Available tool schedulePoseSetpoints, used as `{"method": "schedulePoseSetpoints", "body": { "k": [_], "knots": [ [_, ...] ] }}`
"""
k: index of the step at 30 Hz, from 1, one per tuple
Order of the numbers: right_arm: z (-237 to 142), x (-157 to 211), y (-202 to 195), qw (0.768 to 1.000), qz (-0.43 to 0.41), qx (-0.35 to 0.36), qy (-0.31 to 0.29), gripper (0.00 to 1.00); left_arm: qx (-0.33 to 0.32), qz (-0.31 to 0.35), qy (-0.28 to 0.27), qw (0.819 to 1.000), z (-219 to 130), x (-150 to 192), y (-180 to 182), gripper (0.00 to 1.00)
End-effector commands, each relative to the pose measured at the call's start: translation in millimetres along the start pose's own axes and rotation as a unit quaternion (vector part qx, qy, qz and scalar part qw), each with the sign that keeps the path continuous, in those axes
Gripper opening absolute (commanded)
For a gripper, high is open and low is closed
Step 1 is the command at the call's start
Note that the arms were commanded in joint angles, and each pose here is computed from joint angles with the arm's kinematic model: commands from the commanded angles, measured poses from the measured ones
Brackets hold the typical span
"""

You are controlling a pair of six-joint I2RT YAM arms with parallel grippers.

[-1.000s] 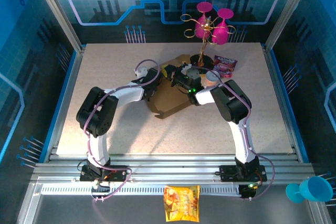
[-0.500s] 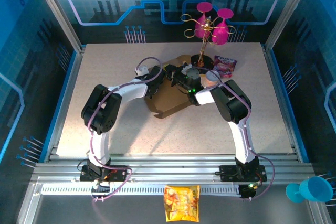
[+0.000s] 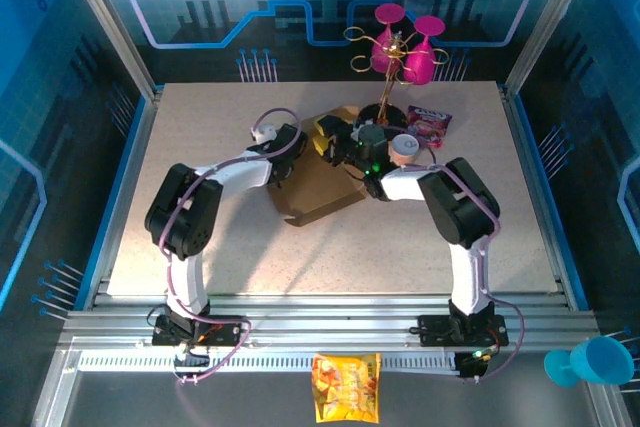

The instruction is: Fold the paper box

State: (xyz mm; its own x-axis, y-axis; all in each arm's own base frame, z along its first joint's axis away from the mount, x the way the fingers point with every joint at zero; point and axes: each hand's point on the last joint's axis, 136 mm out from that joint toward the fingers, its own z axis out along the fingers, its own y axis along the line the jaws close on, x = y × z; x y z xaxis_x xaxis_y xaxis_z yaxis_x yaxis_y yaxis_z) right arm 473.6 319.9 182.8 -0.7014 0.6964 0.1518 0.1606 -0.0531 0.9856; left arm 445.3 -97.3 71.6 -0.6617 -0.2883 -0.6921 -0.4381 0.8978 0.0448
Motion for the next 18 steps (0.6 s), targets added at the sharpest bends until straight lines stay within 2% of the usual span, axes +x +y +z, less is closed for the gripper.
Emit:
{"method": "schedulePoseSetpoints", "body": {
  "k": [1,6,9,14,18],
  "knots": [
    [-22,-4,39,0.999,-0.043,-0.001,-0.025,0.58,0.026,0.04,0.003,0.999,-13,-14,14,0.0],
    [-53,-7,63,0.997,-0.061,0.024,-0.045,0.54,0.061,0.05,0.018,0.997,-31,-35,24,0.0],
    [-72,-13,75,0.992,-0.096,0.066,-0.049,0.47,0.089,0.056,0.043,0.994,-42,-44,26,0.0],
    [-100,-15,111,0.957,-0.228,0.178,-0.027,0.44,0.123,0.081,0.082,0.986,-64,-47,22,0.0],
    [-100,-9,119,0.935,-0.27,0.228,0.014,0.44,0.142,0.079,0.107,0.981,-80,-44,20,0.0]
  ]
}}
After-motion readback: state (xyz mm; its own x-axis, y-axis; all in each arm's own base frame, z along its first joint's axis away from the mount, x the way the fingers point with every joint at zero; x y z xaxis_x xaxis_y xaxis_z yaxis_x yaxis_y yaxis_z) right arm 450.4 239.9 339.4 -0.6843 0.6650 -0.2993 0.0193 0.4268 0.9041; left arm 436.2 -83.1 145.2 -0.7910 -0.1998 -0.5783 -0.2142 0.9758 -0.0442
